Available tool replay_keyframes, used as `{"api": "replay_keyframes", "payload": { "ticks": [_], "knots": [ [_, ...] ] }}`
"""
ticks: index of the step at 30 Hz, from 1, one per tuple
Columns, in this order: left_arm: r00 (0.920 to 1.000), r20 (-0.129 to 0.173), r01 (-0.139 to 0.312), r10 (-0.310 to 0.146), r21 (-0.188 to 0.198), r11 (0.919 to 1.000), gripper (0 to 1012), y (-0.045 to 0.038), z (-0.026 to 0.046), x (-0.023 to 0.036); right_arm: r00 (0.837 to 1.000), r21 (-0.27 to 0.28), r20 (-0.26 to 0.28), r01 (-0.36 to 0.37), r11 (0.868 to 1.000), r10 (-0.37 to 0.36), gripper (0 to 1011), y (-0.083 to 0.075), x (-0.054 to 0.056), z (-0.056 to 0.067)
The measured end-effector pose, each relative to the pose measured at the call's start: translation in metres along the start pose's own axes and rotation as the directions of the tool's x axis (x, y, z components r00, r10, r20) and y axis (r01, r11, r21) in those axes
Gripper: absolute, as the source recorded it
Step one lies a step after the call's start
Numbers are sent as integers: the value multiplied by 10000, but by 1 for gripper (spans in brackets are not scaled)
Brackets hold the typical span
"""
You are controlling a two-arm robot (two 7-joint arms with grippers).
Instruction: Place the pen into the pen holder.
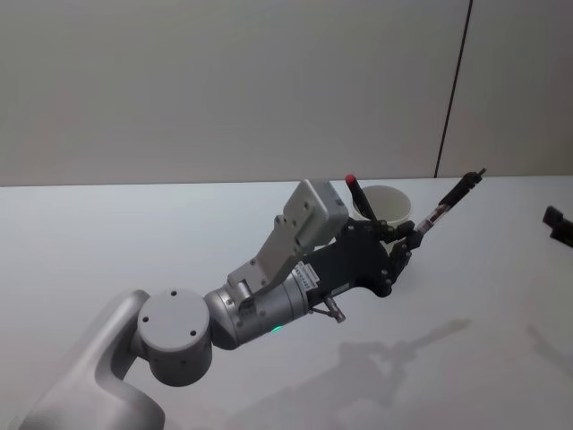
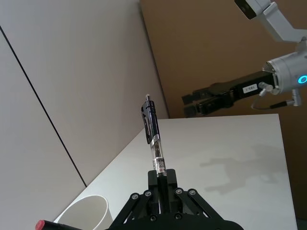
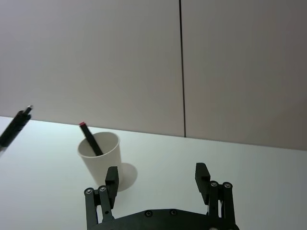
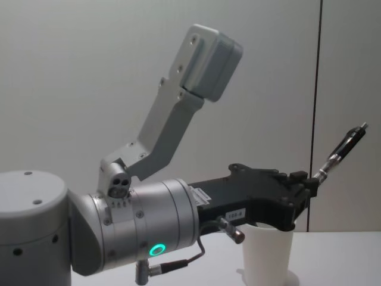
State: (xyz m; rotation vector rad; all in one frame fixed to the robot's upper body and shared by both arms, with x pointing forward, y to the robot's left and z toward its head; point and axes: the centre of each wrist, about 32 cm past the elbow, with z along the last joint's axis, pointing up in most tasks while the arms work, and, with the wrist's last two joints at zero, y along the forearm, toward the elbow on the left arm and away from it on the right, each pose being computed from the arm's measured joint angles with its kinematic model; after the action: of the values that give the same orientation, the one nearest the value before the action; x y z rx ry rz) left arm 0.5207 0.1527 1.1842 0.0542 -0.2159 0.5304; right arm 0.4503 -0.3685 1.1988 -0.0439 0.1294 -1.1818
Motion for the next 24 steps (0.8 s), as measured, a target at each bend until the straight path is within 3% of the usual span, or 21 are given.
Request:
{"api": "replay_keyframes", "payload": {
  "ticks": [12, 24],
  "knots": [
    [10000, 0, 0, 0, 0, 10000, 114, 0, 0, 0, 9890, -460, -1128, -1009, 9938, 952, 1002, -181, -17, 2],
    [10000, 0, -1, 1, 0, 10000, 114, 0, 0, 0, 9569, -506, -2372, -1842, 9816, 1674, 1002, -305, -73, 17]
  ]
}}
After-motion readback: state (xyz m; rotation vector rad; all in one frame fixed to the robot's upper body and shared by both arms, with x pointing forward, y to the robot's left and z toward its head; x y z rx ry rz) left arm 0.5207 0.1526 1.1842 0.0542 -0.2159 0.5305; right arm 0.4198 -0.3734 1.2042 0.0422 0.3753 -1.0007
